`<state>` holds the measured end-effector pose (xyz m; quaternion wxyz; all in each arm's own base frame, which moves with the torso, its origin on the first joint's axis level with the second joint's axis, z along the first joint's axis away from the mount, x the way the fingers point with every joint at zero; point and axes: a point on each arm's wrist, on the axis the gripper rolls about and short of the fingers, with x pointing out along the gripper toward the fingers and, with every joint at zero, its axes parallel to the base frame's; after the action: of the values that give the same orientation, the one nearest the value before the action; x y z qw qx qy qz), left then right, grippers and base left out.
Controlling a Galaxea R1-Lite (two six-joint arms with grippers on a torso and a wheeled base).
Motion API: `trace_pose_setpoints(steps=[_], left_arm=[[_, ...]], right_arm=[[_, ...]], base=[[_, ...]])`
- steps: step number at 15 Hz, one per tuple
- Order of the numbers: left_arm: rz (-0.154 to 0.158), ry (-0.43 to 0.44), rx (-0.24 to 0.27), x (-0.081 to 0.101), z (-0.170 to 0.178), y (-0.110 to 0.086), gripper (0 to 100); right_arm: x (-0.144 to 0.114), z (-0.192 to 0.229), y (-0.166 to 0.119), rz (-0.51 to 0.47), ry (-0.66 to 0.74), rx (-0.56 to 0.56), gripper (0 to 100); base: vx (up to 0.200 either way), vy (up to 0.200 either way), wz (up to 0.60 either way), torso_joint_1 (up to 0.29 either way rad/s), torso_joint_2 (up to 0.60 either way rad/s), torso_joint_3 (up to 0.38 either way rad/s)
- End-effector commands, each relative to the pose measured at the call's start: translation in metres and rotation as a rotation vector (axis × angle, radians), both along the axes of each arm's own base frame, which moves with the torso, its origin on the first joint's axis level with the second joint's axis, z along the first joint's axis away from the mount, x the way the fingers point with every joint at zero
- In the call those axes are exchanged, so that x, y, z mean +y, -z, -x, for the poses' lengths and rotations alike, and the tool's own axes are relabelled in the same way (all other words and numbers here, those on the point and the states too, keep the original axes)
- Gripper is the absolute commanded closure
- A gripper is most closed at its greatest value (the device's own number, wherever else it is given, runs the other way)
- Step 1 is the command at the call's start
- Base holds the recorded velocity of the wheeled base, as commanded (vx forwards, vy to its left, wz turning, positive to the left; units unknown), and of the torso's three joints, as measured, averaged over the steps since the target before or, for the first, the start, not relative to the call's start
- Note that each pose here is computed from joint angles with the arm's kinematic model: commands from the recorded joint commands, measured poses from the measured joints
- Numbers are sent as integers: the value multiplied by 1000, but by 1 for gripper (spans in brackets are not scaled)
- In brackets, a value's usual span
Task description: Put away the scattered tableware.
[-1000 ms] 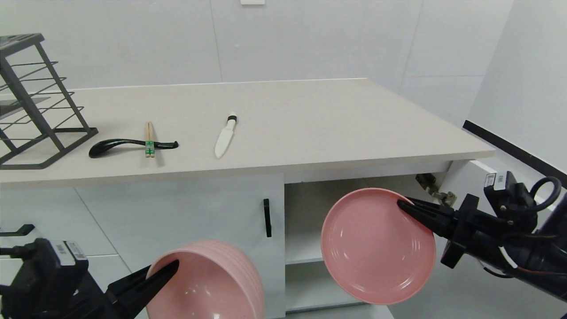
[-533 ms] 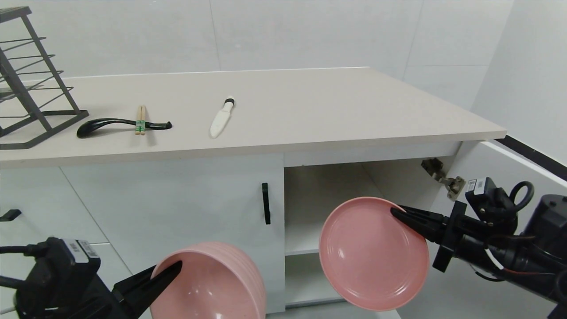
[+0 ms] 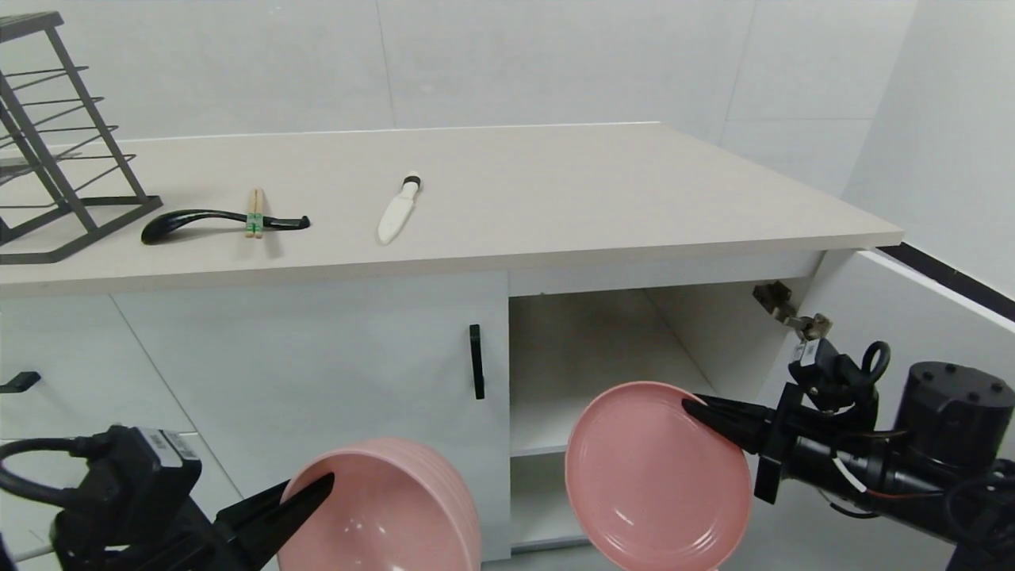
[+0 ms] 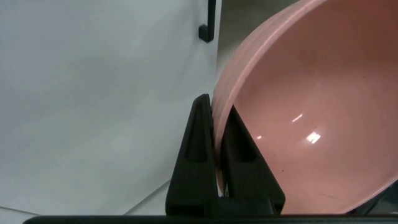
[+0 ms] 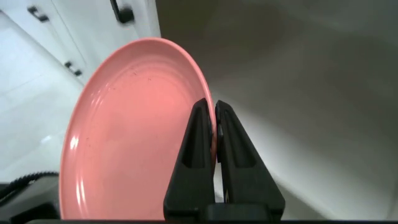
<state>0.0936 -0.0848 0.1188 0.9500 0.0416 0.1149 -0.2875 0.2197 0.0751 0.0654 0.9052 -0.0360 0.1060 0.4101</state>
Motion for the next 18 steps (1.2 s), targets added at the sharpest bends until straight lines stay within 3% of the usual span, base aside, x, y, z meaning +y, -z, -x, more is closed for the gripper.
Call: trace_pose_setpoints(steps=[1, 4, 12, 14, 16, 18], left_arm=[[-31, -4, 39, -4, -4, 7, 100], [-24, -1, 72, -7, -6, 10, 100], [-41, 19, 89, -10, -4, 13, 100], [-33, 19, 83, -10, -4, 12, 100], [-3, 11, 100, -10, -4, 12, 100], [-10, 9, 112, -12, -6, 13, 100]], right_arm=[[2, -6, 27, 31, -3, 109, 100], [7, -8, 40, 45, -20, 157, 100], [24, -16, 71, 70, -69, 249, 100], [25, -18, 73, 69, -71, 246, 100], [25, -18, 72, 70, -70, 246, 100], [25, -16, 73, 73, -71, 252, 100]], base=[[0, 0, 0, 12, 110, 56], [200, 0, 0, -4, 32, 27], [0, 0, 0, 0, 0, 0], [0, 0, 0, 0, 0, 0], [0, 0, 0, 0, 0, 0], [100, 0, 0, 4, 4, 4]])
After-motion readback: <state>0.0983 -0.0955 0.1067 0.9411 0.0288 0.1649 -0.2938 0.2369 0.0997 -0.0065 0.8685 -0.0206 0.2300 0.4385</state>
